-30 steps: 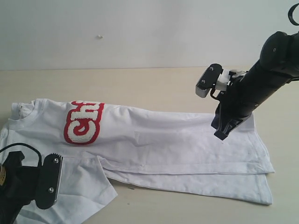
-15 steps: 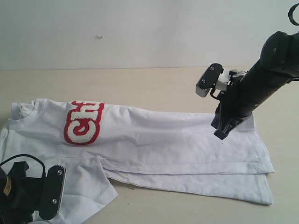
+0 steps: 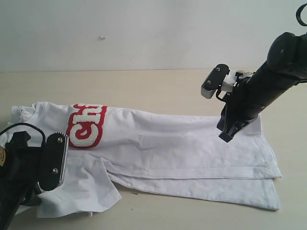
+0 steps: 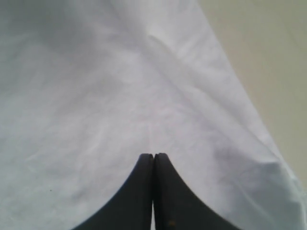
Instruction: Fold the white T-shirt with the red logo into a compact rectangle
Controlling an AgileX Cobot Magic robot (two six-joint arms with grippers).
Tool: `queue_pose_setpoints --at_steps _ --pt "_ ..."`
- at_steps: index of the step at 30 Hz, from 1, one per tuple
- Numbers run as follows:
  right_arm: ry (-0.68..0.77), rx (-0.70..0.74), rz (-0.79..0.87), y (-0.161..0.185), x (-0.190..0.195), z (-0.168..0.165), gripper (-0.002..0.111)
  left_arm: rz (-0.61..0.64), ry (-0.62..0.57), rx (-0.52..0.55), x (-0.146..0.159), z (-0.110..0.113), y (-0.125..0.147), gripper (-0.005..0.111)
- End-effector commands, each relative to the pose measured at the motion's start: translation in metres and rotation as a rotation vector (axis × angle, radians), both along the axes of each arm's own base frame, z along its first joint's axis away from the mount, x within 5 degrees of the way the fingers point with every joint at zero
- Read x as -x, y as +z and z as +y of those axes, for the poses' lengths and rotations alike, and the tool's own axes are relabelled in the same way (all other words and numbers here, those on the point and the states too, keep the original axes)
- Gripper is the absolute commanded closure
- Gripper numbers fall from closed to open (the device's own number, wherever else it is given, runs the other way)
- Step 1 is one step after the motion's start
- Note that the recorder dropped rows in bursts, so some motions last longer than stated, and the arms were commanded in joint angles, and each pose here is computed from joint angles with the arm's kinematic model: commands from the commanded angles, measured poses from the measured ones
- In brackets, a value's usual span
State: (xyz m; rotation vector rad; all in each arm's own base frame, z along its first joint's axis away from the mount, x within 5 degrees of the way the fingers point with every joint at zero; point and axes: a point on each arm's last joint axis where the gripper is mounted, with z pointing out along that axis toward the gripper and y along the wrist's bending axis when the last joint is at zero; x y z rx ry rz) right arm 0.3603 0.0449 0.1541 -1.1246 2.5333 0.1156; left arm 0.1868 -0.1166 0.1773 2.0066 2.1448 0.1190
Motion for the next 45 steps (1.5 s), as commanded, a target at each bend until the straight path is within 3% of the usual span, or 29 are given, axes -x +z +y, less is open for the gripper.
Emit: queue_pose_setpoints --at_steps 1,6,11,18,23,25,27,31,33,37,39,45 --pt "-0.007 -0.006 -0.004 0.004 0.001 0.001 0.108 -0.048 -0.063 -0.003 -0.01 -0.001 0.005 0.107" --pt "-0.006 -0.006 0.0 0.004 0.001 0.001 0.108 -0.165 -0.02 0.053 -0.037 -0.002 0.013 0.107" --pt "-0.005 -0.007 0.003 0.004 0.002 0.001 0.108 -0.314 0.093 0.13 -0.08 0.011 0.019 0.107" --pt "-0.003 -0.011 0.015 0.003 0.002 0.001 0.108 -0.4 0.199 0.186 -0.135 0.019 -0.017 0.107" --pt "-0.004 -0.01 0.015 0.003 0.002 0.001 0.108 -0.484 0.375 0.334 -0.166 0.015 -0.028 0.105" --pt "-0.004 -0.01 0.015 0.003 0.002 0.001 0.108 -0.481 0.373 0.33 -0.167 0.015 -0.03 0.095" --pt "-0.004 -0.01 0.013 0.003 0.002 0.001 0.108 -0.474 0.374 0.326 -0.166 0.015 -0.03 0.069" --pt "-0.003 -0.011 0.017 0.003 0.002 0.001 0.108 -0.481 0.357 0.319 -0.166 0.015 -0.029 0.036" --pt "-0.003 -0.011 0.017 0.003 0.002 0.001 0.108 -0.498 0.341 0.32 -0.166 0.015 -0.026 0.03" --pt "-0.005 -0.014 0.019 0.003 0.003 0.001 0.108 -0.532 0.336 0.337 -0.166 0.015 -0.016 0.033" --pt "-0.006 -0.015 0.019 0.003 0.003 0.001 0.108 -0.544 0.344 0.348 -0.165 0.016 -0.008 0.043" --pt "-0.006 -0.015 0.019 0.003 0.003 0.001 0.108 -0.39 0.467 0.327 -0.146 0.014 0.002 0.106"
